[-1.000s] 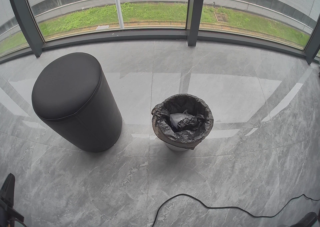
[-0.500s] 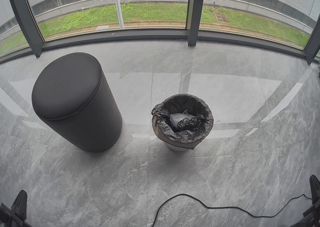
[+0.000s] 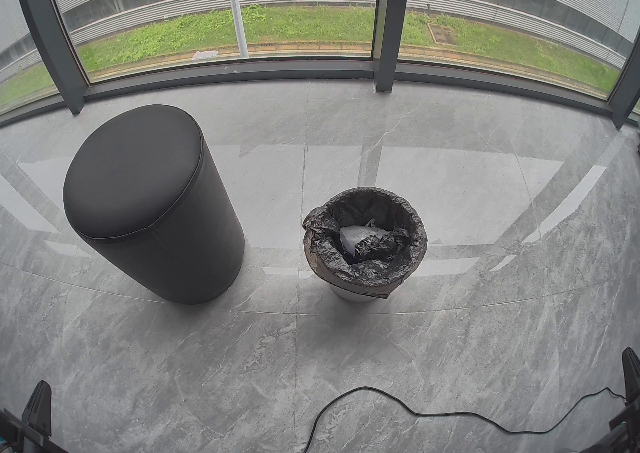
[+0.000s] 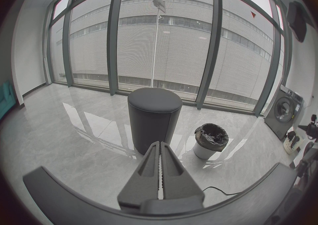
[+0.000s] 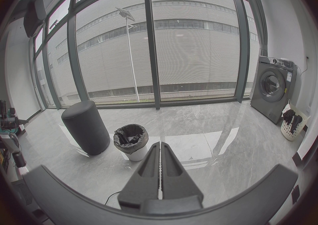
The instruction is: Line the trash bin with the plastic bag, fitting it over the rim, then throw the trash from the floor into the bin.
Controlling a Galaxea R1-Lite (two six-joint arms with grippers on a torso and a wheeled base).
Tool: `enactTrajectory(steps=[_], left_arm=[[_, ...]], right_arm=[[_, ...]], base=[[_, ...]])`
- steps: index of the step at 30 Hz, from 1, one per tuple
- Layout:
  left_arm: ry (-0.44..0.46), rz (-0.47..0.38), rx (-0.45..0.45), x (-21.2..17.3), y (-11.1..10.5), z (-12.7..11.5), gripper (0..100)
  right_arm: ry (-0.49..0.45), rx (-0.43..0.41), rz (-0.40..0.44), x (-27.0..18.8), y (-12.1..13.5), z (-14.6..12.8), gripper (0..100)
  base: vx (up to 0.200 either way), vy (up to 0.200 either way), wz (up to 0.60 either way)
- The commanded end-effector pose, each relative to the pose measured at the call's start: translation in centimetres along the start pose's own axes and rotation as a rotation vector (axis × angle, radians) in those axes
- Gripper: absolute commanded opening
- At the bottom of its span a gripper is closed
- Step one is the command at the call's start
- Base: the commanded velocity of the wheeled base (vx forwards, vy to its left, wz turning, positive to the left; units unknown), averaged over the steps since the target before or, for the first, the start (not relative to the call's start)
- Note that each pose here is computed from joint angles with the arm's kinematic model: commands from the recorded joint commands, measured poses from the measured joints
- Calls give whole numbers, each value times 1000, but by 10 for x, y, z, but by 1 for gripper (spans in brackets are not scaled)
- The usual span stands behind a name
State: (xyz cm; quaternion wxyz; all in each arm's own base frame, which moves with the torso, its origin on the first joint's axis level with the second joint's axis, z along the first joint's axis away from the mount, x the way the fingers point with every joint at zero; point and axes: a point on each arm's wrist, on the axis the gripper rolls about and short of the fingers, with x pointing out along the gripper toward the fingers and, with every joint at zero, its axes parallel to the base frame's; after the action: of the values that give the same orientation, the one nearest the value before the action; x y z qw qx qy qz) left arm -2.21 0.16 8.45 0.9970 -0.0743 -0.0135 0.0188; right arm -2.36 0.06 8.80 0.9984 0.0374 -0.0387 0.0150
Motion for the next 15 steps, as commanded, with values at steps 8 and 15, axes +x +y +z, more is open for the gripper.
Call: enactTrajectory(steps=[8, 15], left_arm=[[-12, 179, -168, -5, 4, -1, 0], [24, -175, 259, -1, -3, -9, 0]], right_arm=[[7, 4, -11, 0, -1, -5, 0], [11, -20, 17, 0, 0, -5, 0]], base=[[0, 0, 0], [0, 0, 0]])
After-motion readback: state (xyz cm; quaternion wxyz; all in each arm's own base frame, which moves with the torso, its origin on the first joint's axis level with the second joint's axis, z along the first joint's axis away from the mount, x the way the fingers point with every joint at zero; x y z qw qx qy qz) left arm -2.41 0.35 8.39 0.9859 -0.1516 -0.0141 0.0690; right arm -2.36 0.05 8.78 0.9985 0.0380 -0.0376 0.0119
